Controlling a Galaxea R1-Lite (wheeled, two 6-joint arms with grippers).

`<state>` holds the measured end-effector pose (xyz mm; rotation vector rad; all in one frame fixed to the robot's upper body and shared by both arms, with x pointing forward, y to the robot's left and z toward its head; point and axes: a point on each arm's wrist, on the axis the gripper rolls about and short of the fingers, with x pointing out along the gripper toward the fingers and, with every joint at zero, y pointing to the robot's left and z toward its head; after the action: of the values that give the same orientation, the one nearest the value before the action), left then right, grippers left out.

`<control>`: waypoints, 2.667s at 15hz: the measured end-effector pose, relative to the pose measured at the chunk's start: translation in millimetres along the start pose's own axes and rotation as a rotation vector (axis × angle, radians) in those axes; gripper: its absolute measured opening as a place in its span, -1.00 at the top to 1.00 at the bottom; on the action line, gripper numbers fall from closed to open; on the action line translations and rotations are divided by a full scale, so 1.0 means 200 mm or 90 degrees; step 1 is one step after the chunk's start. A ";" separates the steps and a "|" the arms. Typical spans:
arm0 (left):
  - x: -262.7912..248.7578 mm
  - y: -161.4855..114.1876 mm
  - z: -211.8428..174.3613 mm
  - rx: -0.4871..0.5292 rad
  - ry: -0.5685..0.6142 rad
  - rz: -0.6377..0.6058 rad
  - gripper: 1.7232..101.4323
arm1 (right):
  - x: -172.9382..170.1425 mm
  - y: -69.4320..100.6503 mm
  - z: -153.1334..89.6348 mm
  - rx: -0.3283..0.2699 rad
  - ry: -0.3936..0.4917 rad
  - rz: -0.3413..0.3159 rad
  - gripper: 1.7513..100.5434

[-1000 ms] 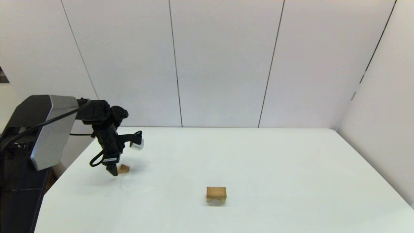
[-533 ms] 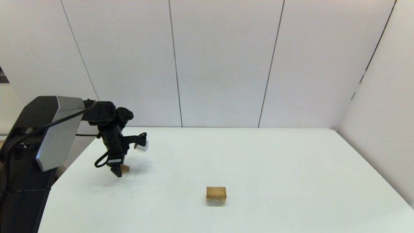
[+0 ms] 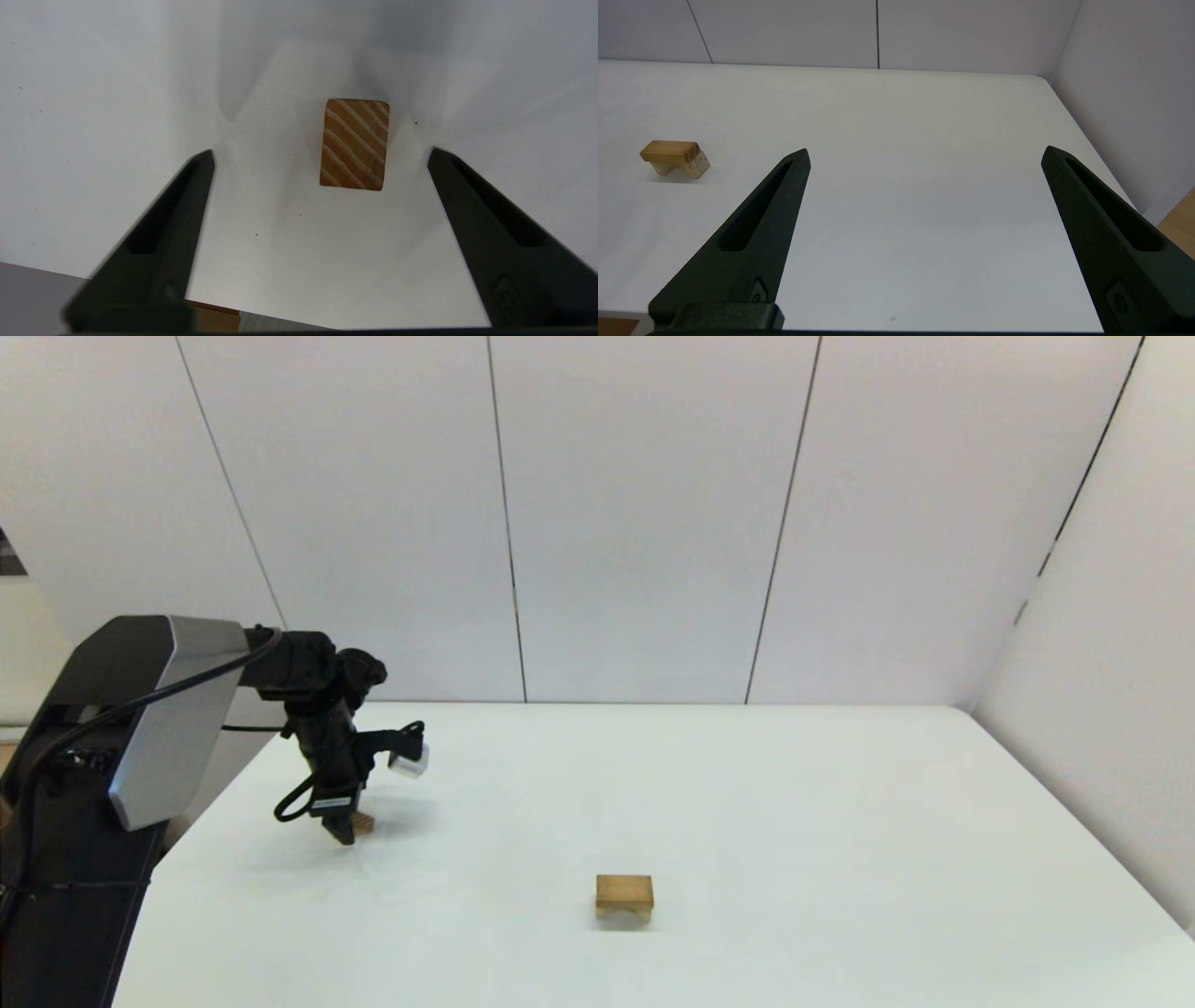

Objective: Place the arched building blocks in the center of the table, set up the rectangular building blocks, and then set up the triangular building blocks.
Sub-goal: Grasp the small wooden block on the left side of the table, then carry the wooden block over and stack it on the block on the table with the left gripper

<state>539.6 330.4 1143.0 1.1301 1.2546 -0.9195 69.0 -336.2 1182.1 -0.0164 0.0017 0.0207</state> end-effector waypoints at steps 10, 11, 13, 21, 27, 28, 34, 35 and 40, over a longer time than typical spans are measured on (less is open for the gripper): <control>0.02 0.00 -0.01 -0.023 0.035 0.005 0.60 | 0.00 0.00 0.00 0.000 0.000 0.000 -0.95; 0.01 0.00 -0.01 -0.031 0.035 0.009 0.60 | 0.00 0.00 0.00 0.000 0.000 0.000 -0.95; -0.02 0.00 0.01 -0.040 0.031 0.017 0.60 | 0.00 0.00 0.00 0.000 0.000 0.000 -0.95; -0.53 -0.14 0.20 0.027 -0.023 0.114 0.60 | 0.00 0.00 0.00 0.000 0.000 0.000 -0.95; -0.88 -0.58 0.65 0.153 -0.074 0.112 0.60 | 0.00 0.00 0.00 0.000 0.000 0.000 -0.95; -0.90 -0.67 0.73 0.160 -0.082 0.107 0.60 | 0.00 0.00 0.00 0.000 0.000 0.000 -0.95; -0.91 -1.04 1.05 0.228 -0.096 0.074 0.60 | 0.00 0.00 0.00 0.000 0.000 0.000 -0.95; -0.88 -1.07 1.09 0.222 -0.093 0.068 0.60 | 0.00 0.00 0.00 0.000 0.000 0.000 -0.95; -0.71 -1.17 1.24 0.162 -0.065 0.032 0.60 | 0.00 0.00 0.00 0.000 0.000 0.000 -0.95</control>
<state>354.0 27.4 1244.3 1.2895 1.0415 -1.1068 69.0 -336.2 1182.1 -0.0164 0.0017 0.0207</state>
